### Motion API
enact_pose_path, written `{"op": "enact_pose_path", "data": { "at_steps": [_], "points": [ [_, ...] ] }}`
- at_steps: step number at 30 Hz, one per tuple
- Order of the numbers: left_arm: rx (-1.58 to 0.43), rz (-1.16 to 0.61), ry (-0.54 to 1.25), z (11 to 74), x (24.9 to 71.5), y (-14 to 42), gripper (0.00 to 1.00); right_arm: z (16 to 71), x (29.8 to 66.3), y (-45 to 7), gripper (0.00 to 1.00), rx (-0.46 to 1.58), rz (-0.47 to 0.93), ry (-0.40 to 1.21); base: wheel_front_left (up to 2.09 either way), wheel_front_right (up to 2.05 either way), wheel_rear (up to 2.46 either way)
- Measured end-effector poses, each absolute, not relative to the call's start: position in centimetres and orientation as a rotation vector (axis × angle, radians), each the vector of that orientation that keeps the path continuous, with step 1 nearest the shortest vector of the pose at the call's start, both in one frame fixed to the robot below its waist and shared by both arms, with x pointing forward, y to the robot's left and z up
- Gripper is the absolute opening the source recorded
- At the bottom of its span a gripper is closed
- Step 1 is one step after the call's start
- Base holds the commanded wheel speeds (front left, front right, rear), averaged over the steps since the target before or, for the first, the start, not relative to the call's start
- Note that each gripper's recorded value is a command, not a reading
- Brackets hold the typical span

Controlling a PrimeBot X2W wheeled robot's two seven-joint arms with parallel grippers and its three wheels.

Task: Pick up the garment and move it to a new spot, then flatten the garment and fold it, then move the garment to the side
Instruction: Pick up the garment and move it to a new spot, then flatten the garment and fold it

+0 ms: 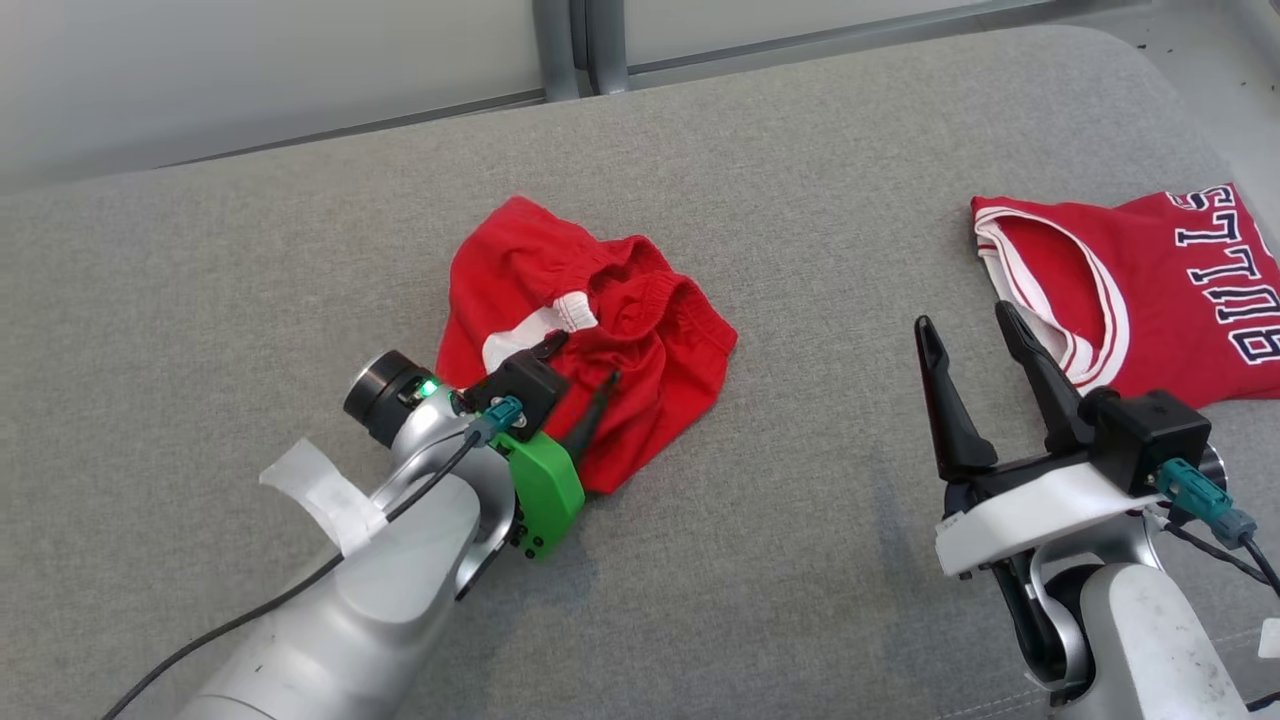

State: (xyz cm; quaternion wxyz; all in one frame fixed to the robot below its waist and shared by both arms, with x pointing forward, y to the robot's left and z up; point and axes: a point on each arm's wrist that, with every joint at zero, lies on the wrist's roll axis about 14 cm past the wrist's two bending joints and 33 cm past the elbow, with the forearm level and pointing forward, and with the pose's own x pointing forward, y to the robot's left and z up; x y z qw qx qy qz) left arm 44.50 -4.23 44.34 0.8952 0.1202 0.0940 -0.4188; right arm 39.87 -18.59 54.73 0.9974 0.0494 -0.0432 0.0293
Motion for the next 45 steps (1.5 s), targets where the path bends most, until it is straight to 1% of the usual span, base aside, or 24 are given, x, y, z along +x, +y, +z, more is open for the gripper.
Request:
{"op": "enact_pose_path", "data": {
  "at_steps": [5,12,20,27,31,32,33,39,45],
  "points": [
    [0.198,-0.838,0.18,45.3,43.7,-4.3,1.0,55.2,39.7,-18.0,1.0,0.104,0.075,-0.094,0.0,0.0,0.0],
    [0.085,-0.737,0.104,48.4,43.5,-3.3,1.0,55.5,39.2,-17.1,1.0,0.115,0.101,-0.098,0.0,0.0,0.0],
    [-0.032,-0.551,0.066,49.5,42.5,1.3,1.0,55.3,39.8,-14.4,1.0,0.12,0.179,-0.078,0.0,0.0,0.0],
    [-0.106,-0.38,0.052,49.5,41.2,6.1,1.0,55.5,41.5,-11.0,1.0,0.116,0.274,-0.066,0.0,0.0,0.0],
    [-0.14,-0.283,0.049,49.3,40.3,8.9,1.0,54.8,42.7,-9.3,1.0,0.113,0.318,-0.037,0.0,0.0,0.0],
    [-0.14,-0.283,0.049,49.3,40.3,8.9,1.0,54.8,42.7,-9.3,1.0,0.113,0.318,-0.037,0.0,0.0,0.0],
    [-0.154,-0.241,0.049,49.1,39.6,10.0,1.0,54.2,43.3,-8.5,1.0,0.103,0.337,-0.012,0.0,0.0,0.0],
    [-0.186,-0.165,0.061,48.4,37.8,12.1,1.0,52.6,44.6,-5.8,1.0,0.123,0.401,0.059,0.0,0.0,0.0],
    [-0.207,-0.091,0.073,47.8,36.2,13.9,1.0,50.9,46.8,-2.6,1.0,0.083,0.475,0.137,0.0,0.0,0.0]
  ]
}}
